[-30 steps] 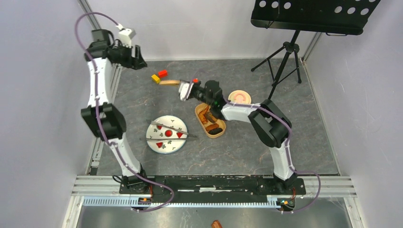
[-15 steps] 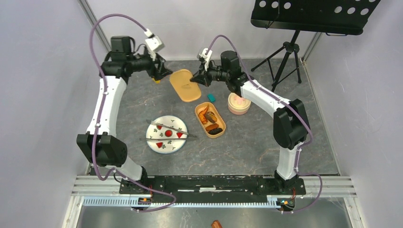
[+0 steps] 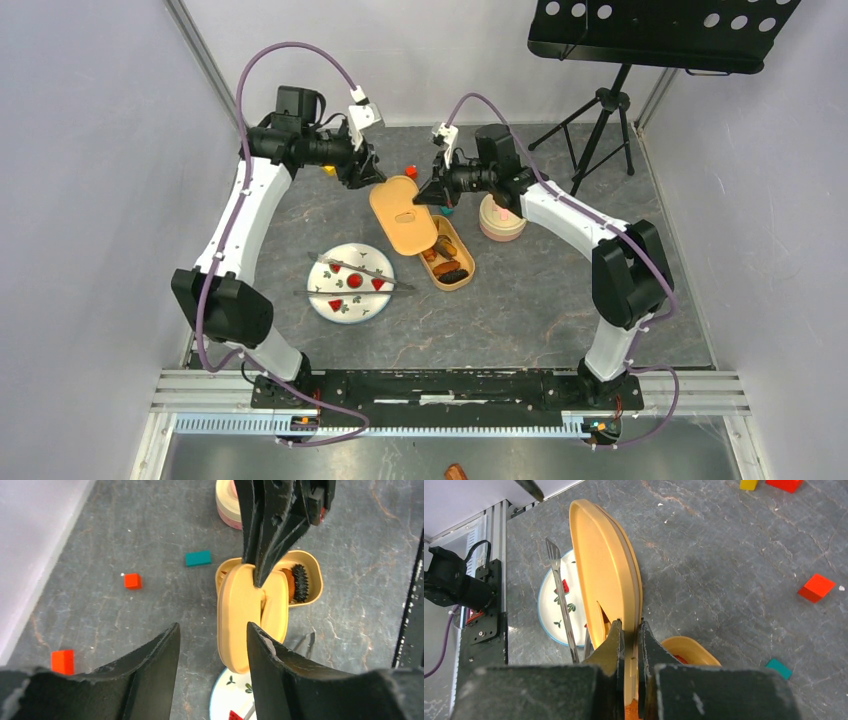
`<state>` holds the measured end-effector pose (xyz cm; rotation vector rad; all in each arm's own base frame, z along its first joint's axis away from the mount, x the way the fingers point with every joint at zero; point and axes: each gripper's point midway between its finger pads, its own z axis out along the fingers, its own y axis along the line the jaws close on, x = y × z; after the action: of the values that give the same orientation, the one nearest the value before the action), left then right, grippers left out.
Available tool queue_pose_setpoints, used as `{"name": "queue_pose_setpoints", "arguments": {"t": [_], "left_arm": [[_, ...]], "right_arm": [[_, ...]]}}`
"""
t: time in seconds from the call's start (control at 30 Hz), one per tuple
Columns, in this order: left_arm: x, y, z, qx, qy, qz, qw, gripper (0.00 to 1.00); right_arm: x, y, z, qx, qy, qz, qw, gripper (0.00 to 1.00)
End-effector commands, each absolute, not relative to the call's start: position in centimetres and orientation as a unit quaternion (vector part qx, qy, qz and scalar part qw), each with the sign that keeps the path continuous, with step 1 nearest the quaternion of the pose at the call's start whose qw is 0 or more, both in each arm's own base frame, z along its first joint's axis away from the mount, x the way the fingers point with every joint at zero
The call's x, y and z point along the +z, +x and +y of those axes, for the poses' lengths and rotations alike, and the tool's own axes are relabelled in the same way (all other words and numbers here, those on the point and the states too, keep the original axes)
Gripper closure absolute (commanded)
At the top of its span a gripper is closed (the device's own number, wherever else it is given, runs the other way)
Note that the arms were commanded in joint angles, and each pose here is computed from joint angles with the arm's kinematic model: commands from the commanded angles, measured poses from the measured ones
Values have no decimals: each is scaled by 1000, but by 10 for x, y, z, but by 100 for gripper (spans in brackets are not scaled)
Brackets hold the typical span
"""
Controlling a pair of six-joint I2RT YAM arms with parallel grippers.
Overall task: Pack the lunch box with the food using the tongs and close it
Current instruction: Pick up the box lid from the center of the board, then close the box lid on the packing box.
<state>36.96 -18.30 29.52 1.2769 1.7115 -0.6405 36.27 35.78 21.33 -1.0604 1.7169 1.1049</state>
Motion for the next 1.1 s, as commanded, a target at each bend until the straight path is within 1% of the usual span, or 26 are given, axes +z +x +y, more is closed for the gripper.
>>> {"name": "queue_pose_setpoints", "arguments": {"t": [0.0, 0.4, 0.43, 0.47, 0.57, 0.6, 0.63, 0.67, 0.73, 0.8, 0.93, 1.0, 1.07], "left_arm": [[282, 353, -189, -275, 535, 686, 409, 43], [238, 346, -200, -308, 508, 727, 343, 63], [234, 346, -200, -312, 504, 731, 338, 66], [232, 346, -201, -318, 499, 734, 333, 72], [225, 345, -205, -336, 488, 739, 320, 93], [223, 346, -207, -344, 478, 744, 315, 97], [222, 349, -210, -353, 469, 746, 314, 98], [218, 350, -213, -364, 458, 751, 306, 98], [213, 353, -219, -388, 435, 759, 291, 98], [204, 355, -225, -412, 413, 766, 272, 98], [182, 362, -233, -446, 374, 778, 235, 98], [175, 367, -237, -458, 359, 782, 224, 98], [166, 372, -241, -471, 343, 785, 210, 98]], "right_arm": [[241, 352, 352, 454, -418, 664, 423, 100], [228, 339, 343, 474, -413, 680, 378, 100], [227, 338, 342, 474, -413, 681, 375, 100], [226, 339, 341, 474, -412, 683, 373, 100], [222, 338, 336, 477, -406, 691, 362, 100], [220, 339, 334, 476, -403, 695, 358, 100], [218, 339, 331, 475, -400, 700, 354, 99], [214, 339, 328, 470, -397, 705, 351, 92], [208, 343, 319, 454, -394, 718, 350, 67], [200, 347, 307, 433, -389, 733, 352, 53], [184, 352, 285, 388, -383, 758, 357, 46], [177, 357, 276, 360, -381, 771, 362, 40], [170, 363, 265, 332, -370, 786, 367, 38]]}}
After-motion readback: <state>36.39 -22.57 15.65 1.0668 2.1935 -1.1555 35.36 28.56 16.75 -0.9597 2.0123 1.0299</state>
